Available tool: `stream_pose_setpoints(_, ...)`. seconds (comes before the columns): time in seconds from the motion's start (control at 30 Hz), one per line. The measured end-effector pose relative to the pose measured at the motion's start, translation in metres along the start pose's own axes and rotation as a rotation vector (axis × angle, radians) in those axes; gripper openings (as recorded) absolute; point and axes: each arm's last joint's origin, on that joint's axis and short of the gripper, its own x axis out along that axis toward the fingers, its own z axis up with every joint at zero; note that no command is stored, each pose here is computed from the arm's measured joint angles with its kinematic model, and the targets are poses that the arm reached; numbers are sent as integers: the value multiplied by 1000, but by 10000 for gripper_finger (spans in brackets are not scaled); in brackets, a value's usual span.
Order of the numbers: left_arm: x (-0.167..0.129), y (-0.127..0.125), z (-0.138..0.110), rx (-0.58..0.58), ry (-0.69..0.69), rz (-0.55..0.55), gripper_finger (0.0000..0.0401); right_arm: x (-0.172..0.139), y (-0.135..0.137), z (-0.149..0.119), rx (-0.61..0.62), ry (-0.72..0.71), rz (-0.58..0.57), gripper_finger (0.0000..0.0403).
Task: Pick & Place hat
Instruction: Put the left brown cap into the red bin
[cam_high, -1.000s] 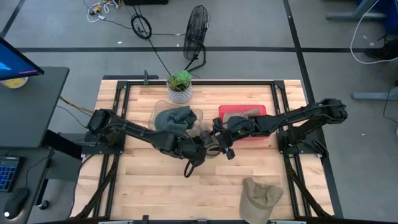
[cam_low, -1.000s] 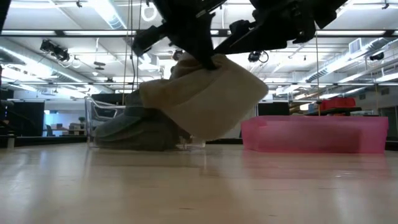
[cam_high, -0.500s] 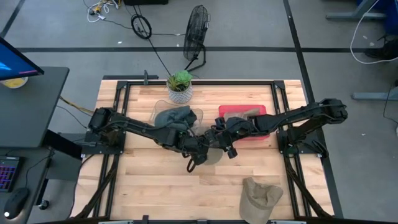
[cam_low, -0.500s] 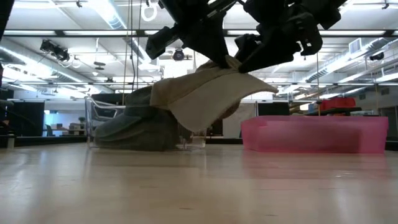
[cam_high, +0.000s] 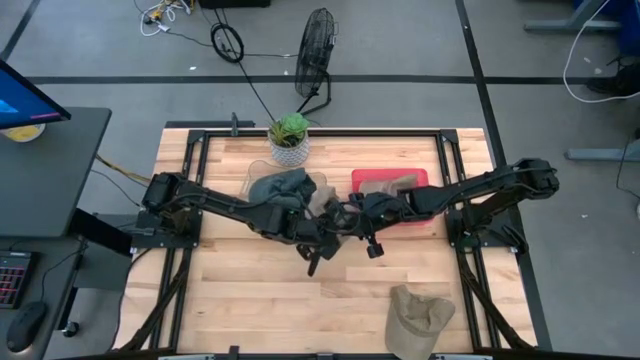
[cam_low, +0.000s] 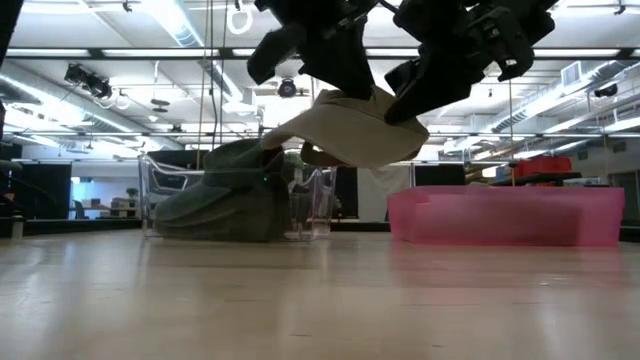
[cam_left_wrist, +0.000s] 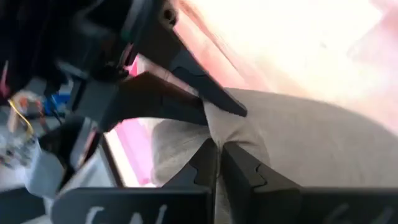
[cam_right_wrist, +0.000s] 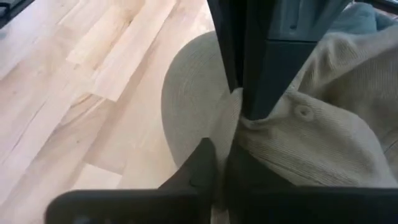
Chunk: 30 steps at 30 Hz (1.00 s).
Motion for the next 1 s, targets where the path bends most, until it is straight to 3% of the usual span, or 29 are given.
stream_pose_setpoints(0.2, 3, 4, -5, -236, 17, 0, 19, 0, 0, 1, 74, 1, -52, 20)
stream_pose_setpoints(0.3, 5, 6, -10, -288, 41, -1, 31, 0, -2, 0, 118, 17, -113, 10)
stream_pose_setpoints(0.6, 8, 14, -18, -375, 71, 28, 132, 0, -3, -1, 168, 26, -146, 19)
stream_pose_setpoints(0.77, 2, 18, -22, -483, 168, 179, 167, -5, -5, -3, 183, 55, -244, 18)
stream_pose_setpoints(1.0, -31, 38, -35, -699, 156, 254, 159, -47, -9, -5, 353, 115, -499, 15)
